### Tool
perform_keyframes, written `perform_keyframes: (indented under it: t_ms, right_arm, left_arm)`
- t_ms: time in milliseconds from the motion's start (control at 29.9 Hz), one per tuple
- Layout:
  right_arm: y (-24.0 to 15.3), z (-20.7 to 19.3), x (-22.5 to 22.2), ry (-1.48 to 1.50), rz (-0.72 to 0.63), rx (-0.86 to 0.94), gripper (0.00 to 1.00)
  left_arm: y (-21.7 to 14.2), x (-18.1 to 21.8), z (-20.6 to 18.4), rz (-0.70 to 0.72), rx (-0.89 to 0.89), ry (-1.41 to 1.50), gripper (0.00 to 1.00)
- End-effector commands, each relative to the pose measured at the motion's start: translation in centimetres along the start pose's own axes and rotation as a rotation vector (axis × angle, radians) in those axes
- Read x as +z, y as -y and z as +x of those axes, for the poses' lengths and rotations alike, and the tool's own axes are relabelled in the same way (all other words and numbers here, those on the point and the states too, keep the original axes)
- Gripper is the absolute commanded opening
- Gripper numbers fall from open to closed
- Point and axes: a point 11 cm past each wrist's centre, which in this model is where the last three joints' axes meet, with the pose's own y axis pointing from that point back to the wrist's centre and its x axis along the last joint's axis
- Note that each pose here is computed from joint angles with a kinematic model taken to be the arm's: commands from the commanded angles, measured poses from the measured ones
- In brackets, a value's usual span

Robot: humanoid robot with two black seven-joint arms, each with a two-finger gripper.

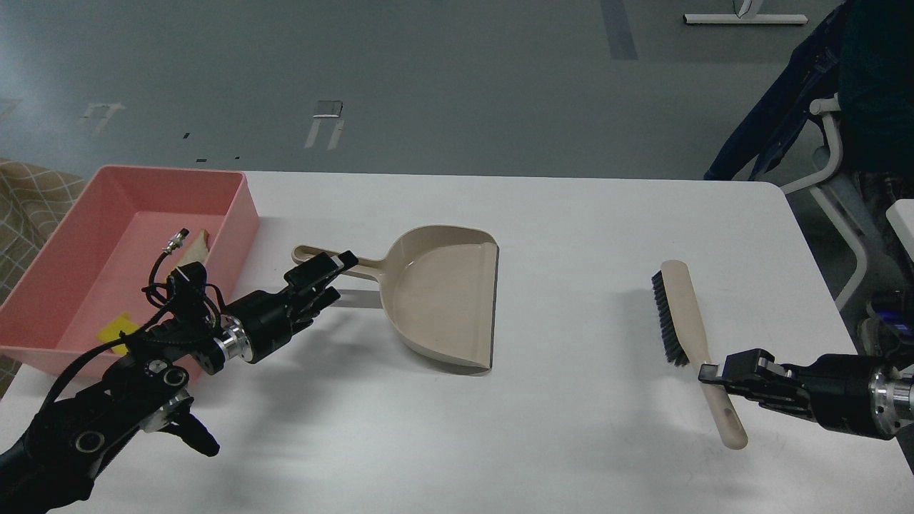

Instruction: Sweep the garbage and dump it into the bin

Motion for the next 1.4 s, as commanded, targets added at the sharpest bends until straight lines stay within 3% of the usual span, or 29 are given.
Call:
perform_keyframes:
  t_ms: [0,568,735,936,1103,1136,1370]
  right_arm:
    - [0.0,0.0,0.0,0.001,0.001,0.001,0.31]
    - [-0.5,0.0,0.5,0.01,-0.015,0.004,0.56]
    - [-1.5,0.5,0.7,0.005,-0.031,0.022,0.6]
    - [-2.9,1.7,0.7,-0.005,-0.043,0.07,0.73]
    - [-4.0,3.4,-0.8,0.037,0.015,0.125,0.84]
    - [-4.3,4.1,-1.3,0.035,0.032,0.148,0.92]
    - [-5.5,8.5,-6.9,0.114,0.275,0.28,0.96]
  left_arm:
    - [0.0,0.1,0.1,-0.002,0.0,0.002,0.98]
    - [-1.0,0.9,0.9,-0.009,-0.007,0.036,0.98]
    - [-2.5,1.2,1.3,-0.004,-0.027,0.054,0.98]
    - [-6.1,1.1,2.9,-0.003,-0.026,0.052,0.98]
    - [-8.6,3.7,6.1,-0.063,-0.009,0.03,0.98]
    - [-9.1,4.8,7.3,-0.107,0.014,0.002,0.98]
    - [-11.2,11.3,13.8,-0.349,0.218,-0.103,0.98]
